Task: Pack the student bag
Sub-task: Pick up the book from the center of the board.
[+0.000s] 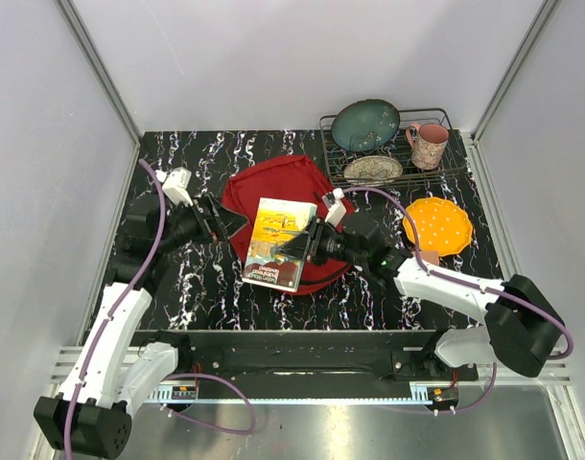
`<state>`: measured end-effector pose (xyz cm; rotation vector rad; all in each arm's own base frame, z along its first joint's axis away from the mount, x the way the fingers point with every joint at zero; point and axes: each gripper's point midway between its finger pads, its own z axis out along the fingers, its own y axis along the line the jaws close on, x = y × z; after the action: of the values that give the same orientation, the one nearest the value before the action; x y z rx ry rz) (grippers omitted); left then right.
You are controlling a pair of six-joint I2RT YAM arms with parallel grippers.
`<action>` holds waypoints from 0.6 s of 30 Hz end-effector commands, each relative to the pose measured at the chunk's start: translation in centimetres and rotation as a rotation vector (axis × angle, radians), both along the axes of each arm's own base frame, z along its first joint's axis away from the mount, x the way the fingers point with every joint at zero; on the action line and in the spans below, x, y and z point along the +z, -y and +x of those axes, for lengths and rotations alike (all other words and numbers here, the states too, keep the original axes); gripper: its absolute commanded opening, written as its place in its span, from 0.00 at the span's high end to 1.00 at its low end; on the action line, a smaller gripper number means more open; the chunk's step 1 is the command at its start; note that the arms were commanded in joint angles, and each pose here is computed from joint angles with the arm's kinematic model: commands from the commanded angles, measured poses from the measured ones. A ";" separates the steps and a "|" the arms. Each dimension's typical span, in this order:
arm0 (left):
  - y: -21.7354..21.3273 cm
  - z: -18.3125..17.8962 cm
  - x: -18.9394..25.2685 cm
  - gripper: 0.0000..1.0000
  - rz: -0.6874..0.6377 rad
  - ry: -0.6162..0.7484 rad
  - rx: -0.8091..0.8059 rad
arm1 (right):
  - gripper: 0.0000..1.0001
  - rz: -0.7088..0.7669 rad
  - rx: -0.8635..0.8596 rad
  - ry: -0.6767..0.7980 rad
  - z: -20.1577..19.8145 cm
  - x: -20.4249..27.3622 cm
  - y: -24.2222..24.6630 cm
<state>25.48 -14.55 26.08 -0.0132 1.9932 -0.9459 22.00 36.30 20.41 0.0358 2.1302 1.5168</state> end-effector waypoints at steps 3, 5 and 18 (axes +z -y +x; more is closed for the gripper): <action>2.4 1.6 1.7 0.01 -0.126 0.047 -0.108 | 0.96 0.205 0.120 0.213 -1.8 8.9 -0.4; 3.6 1.6 3.1 0.01 -0.191 0.097 -0.189 | 0.96 0.232 0.153 0.211 -2.4 9.5 -0.7; 5.8 0.7 3.6 0.01 -0.322 0.099 -0.383 | 0.96 0.412 0.282 0.280 -4.5 12.8 -1.0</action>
<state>27.21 -19.46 28.52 0.1508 1.8429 -1.3692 18.73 37.39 27.08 -0.1886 1.9092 1.8245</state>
